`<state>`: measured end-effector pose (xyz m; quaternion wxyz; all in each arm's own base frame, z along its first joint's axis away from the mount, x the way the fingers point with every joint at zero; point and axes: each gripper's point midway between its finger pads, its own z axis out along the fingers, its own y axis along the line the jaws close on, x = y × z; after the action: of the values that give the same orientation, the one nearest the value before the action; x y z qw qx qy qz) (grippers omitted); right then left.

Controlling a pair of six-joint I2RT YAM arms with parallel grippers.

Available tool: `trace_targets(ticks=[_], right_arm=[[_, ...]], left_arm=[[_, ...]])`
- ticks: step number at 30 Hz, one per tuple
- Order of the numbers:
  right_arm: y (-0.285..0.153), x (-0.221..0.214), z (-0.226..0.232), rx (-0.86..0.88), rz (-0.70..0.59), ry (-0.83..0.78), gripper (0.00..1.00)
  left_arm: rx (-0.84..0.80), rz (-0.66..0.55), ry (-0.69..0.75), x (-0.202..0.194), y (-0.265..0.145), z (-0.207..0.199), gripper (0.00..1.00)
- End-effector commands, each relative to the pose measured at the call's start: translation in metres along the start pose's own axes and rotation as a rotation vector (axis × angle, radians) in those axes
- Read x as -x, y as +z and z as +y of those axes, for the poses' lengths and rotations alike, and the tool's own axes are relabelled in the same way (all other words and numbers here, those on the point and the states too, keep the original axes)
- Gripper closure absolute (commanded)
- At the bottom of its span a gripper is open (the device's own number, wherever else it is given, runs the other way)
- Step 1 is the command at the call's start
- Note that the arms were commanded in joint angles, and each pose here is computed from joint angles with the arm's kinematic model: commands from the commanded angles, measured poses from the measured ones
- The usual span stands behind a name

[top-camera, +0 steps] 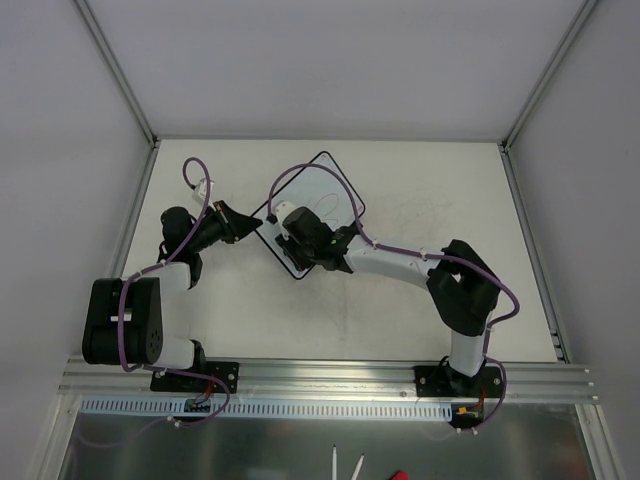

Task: Erase the whiteboard
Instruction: Hold the whiteboard at the whiteboard stand.

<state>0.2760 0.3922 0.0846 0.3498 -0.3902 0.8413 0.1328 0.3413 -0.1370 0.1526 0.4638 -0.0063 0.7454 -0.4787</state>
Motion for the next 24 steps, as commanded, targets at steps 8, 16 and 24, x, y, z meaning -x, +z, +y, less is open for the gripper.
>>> trace_targets(ticks=[8, 16, 24], right_arm=[[-0.012, 0.076, 0.014, 0.039, -0.123, -0.029, 1.00], [-0.002, 0.090, 0.023, 0.061, -0.113, -0.040, 1.00], [0.004, 0.088, 0.020, 0.033, -0.097, -0.043, 1.00]], left_arm=[[-0.077, -0.031, 0.104, 0.019, 0.006, -0.019, 1.00], [-0.075, -0.036, 0.109, 0.021, 0.005, -0.019, 1.00], [-0.075, -0.036, 0.111, 0.021, 0.004, -0.020, 1.00]])
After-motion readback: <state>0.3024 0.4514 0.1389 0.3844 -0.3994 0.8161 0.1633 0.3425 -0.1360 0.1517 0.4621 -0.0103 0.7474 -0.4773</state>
